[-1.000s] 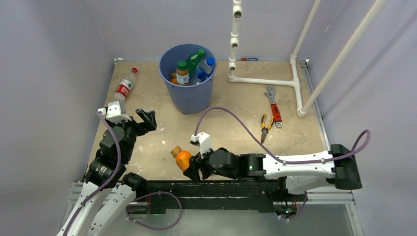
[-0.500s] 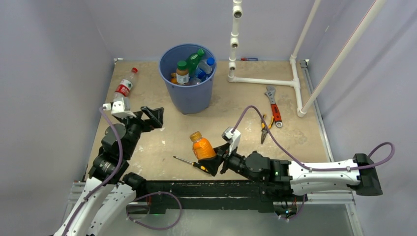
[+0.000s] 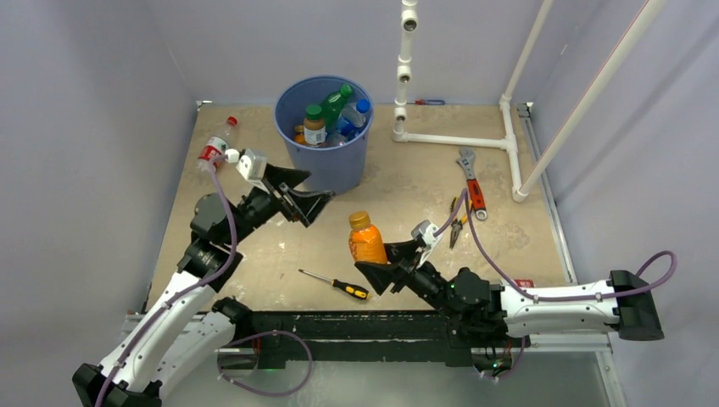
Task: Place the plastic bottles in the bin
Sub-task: Place the plastic bottle in the trash bin.
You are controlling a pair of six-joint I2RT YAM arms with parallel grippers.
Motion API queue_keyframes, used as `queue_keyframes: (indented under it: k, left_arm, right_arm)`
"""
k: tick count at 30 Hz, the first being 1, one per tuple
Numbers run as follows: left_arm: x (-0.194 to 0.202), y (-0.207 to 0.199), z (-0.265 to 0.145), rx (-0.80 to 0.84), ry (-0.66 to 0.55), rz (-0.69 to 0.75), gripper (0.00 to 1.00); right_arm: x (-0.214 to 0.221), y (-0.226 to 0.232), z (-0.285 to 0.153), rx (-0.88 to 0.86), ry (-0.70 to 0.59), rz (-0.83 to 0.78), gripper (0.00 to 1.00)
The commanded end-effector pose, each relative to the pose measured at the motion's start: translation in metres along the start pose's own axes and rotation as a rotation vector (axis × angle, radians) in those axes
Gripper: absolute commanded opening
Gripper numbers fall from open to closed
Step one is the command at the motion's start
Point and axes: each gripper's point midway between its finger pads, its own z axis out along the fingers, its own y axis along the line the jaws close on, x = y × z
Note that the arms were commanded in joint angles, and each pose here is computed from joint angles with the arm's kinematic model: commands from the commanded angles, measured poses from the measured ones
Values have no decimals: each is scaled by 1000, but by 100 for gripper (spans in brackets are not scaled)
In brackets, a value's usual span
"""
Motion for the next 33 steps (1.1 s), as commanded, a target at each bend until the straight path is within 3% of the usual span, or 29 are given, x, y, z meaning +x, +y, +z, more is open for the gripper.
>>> queue_keyframes:
  k: [1, 9, 18, 23, 29, 33]
  left_arm:
    - [-5, -48, -15, 287, -90, 52, 99]
    - [-7, -57, -29, 323, -140, 40, 99]
    - [1, -79, -37, 471, -124, 36, 99]
    - [7, -91, -41, 556, -103, 22, 99]
    - [18, -96, -38, 589, -41, -8, 98]
    - [21, -95, -35, 570, -15, 1, 97]
  right_arm:
    - [-37, 2, -1, -6, -164, 31, 0]
    - [-32, 0, -6, -32, -197, 45, 0]
    - [-59, 8, -32, -183, -403, 82, 0]
    - [-57, 18, -22, -206, -407, 52, 0]
    - [-34, 32, 12, -184, -323, -82, 0]
    - [-39, 30, 17, -159, -373, -90, 0]
